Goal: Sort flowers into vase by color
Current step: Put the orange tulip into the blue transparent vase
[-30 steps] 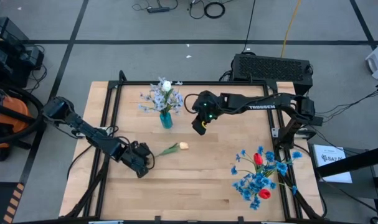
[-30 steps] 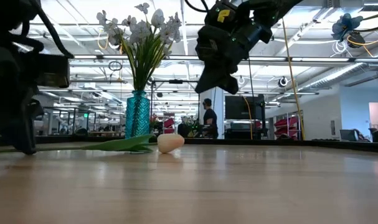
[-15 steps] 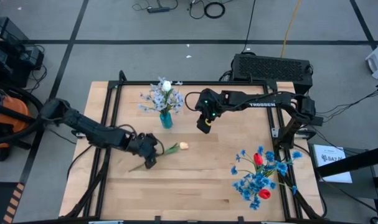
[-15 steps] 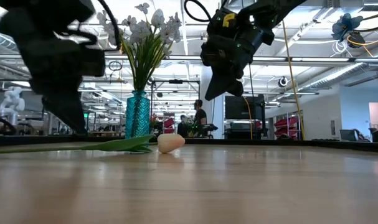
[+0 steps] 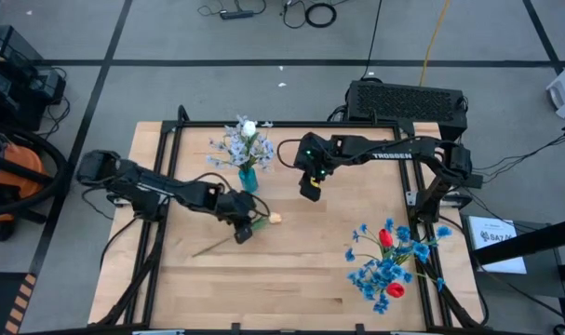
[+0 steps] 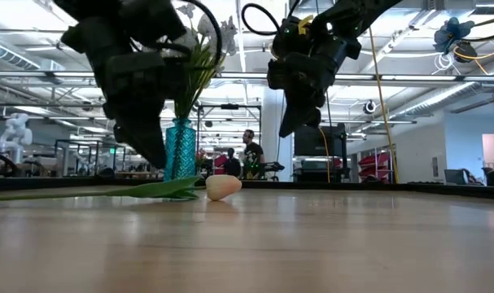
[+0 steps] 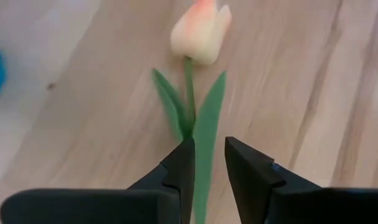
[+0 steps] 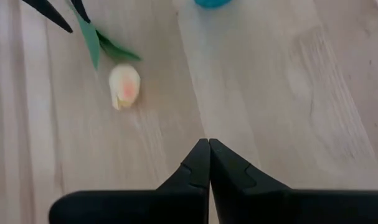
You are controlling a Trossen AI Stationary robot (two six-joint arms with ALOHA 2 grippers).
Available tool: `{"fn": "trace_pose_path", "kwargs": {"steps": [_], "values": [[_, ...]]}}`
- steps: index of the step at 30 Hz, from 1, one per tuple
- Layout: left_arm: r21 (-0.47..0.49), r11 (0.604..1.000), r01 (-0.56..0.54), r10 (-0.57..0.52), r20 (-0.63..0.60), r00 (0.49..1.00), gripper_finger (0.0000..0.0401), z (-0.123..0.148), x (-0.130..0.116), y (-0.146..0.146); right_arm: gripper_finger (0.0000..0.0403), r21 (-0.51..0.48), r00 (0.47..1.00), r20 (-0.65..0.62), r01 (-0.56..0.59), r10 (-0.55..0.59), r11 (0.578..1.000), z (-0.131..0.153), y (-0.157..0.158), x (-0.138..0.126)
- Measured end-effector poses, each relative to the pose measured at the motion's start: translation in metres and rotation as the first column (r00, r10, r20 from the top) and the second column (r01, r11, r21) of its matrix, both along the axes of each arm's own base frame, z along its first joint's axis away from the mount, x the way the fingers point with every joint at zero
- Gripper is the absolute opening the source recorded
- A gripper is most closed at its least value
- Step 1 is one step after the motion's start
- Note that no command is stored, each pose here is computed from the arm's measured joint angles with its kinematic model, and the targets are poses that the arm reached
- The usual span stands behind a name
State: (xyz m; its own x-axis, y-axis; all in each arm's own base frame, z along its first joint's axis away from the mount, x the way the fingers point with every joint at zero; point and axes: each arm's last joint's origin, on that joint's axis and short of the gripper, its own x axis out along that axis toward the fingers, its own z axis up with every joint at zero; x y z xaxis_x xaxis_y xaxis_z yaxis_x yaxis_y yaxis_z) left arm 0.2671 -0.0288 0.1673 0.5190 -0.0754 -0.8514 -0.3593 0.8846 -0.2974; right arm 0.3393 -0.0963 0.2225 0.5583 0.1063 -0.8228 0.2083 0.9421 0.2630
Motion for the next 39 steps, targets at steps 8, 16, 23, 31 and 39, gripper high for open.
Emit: {"fn": "trace_pose_path", "kwargs": {"steps": [8, 16, 23, 31, 39], "values": [[0.009, 1.000, 0.030, -0.027, -0.208, 0.978, 0.0084, -0.016, 0.024, -0.010, 0.0000, -0.019, 0.998, -0.051, -0.045, 0.044, 0.999, -0.003, -0.004, -0.006], [0.012, 0.999, 0.037, -0.032, -0.296, 0.955, 0.0083, -0.023, 0.029, -0.020, 0.0000, -0.031, 0.995, -0.062, -0.076, 0.074, 0.997, -0.004, -0.003, -0.008], [0.009, 1.000, 0.025, -0.021, -0.320, 0.947, 0.0083, -0.023, 0.025, -0.028, 0.0000, -0.038, 0.995, -0.059, -0.084, 0.082, 0.996, -0.003, -0.003, -0.007], [0.027, 0.998, 0.054, -0.042, -0.331, 0.943, 0.0055, -0.026, 0.021, -0.032, 0.0000, -0.046, 0.997, -0.032, -0.079, 0.077, 0.996, -0.002, -0.004, -0.005], [0.170, 0.984, 0.047, 0.025, -0.395, 0.918, 0.0004, -0.017, 0.003, -0.034, 0.0000, -0.031, 0.997, -0.043, -0.059, 0.058, 0.998, -0.003, -0.004, -0.006]]}}
